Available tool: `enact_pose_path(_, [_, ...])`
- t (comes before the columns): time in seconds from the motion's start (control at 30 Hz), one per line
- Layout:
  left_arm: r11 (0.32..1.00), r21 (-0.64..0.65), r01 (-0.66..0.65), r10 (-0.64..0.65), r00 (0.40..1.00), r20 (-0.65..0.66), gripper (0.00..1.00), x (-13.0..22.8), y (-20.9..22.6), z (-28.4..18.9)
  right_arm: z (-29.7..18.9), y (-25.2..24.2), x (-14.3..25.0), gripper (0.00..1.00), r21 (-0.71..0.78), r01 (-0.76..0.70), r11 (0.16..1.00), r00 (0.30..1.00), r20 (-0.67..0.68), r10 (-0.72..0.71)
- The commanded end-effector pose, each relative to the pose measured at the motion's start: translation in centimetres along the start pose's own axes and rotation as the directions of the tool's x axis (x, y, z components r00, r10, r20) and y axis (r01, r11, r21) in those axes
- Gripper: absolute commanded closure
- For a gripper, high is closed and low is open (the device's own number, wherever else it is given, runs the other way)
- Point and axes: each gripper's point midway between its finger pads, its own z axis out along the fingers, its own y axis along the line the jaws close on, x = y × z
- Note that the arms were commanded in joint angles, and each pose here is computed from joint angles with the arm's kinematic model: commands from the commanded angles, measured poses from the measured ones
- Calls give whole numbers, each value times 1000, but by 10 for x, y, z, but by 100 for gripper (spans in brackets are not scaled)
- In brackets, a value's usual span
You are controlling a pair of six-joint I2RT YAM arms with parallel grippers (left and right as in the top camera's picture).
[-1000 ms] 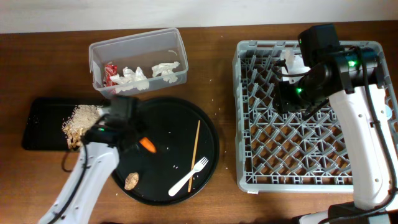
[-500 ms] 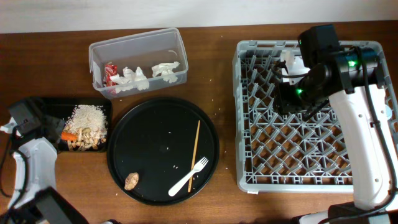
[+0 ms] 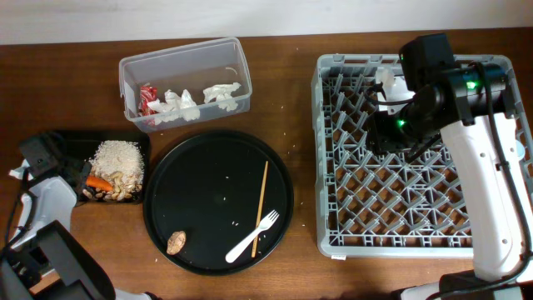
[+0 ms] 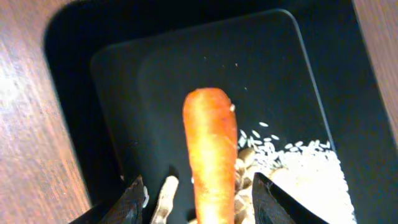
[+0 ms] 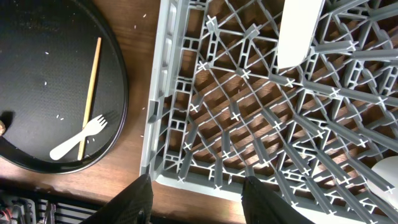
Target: Sort waste into correct bins and load items into the dishwasher rack
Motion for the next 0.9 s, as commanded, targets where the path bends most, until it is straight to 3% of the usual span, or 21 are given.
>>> enact_pose_path(0.0, [995,101,3,-3,1000,-4,46,-8,-19,-16,1,2,2,50,-6,-5,1000,1000,-10,5])
enact_pose_path(0.1, [950,312,-21,37,998,-46,52,-3,-54,-56,1,2,2,50,-6,-5,1000,1000,-9,5])
enact_pose_path(0.2, [889,448,-91,175,973,-149,52,38,-80,-93,1,2,2,50,-6,-5,1000,1000,-9,5])
enact_pose_path(0.27, [883,437,-173,296,927,-232,50,80,-78,-104,1,2,2,50,-7,-5,1000,1000,-10,5])
enact_pose_path(0.37, [856,392,-338,486,785,-385,46,152,-56,-120,1,2,2,50,-6,-5,1000,1000,-10,5])
enact_pose_path(0.5, [759,286,-585,641,594,-486,42,210,-15,-142,1,2,2,50,-7,-5,1000,1000,-12,5])
enact_pose_path(0.6, [685,258,-682,703,524,-481,39,229,-1,-141,1,2,5,50,-6,-6,1000,1000,-24,6])
enact_pose_path(0.87, [665,237,-709,700,480,-529,38,253,33,-123,1,2,8,50,-5,-7,1000,999,-34,7])
